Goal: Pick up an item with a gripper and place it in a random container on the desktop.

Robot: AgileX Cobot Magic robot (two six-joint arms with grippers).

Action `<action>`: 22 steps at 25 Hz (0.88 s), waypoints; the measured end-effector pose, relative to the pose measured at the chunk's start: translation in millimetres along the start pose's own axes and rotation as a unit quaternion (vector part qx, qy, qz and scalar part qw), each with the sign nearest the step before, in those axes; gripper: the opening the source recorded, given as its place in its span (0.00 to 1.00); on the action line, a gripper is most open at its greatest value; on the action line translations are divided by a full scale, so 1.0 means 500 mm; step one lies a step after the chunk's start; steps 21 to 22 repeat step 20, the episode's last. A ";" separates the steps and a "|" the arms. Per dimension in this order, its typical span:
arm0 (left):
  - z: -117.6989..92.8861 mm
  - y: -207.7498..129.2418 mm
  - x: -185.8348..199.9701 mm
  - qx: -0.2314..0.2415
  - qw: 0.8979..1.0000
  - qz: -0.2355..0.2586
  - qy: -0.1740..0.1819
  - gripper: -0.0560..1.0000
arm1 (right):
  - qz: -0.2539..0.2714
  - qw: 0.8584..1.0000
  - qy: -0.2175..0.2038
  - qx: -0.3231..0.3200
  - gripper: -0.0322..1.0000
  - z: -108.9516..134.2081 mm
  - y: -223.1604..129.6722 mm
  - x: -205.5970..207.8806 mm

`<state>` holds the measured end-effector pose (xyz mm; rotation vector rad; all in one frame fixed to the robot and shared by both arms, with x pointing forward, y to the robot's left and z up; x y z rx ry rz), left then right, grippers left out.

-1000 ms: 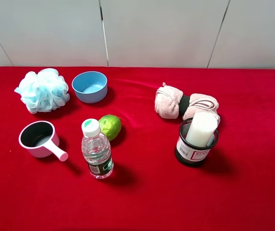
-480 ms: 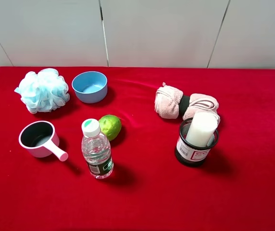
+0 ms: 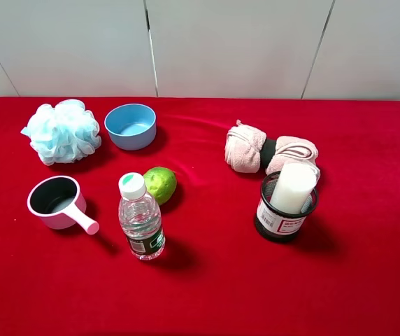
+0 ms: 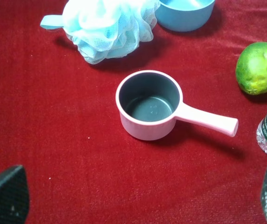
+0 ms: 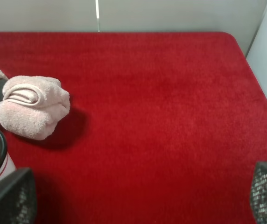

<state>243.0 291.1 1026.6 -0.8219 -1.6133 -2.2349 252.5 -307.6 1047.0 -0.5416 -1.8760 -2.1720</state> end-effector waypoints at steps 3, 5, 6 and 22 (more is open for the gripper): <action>0.000 0.000 0.000 0.000 1.000 0.000 0.000 0.99 | 0.000 1.000 0.000 0.000 0.70 0.000 0.000 0.000; 0.000 0.000 0.000 0.000 1.000 0.000 0.000 0.99 | 0.000 1.000 0.000 0.000 0.70 0.000 0.000 0.000; 0.000 0.000 0.000 0.000 1.000 0.000 0.000 0.99 | 0.000 1.000 0.000 0.000 0.70 0.000 0.000 0.000; 0.000 0.000 0.000 0.000 1.000 0.000 0.000 0.99 | 0.000 1.000 0.000 0.000 0.70 0.000 0.000 0.000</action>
Point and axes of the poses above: a point on each arm's last joint axis where the gripper is mounted, x pointing back along that axis away from the gripper, z along the wrist's bending axis when the last joint is at zero, y = z × x, the point moved 2 cm from there along -x, pointing out along that axis toward the gripper, and after that the axes turned 14 degrees about -x, right-handed, at the moved point
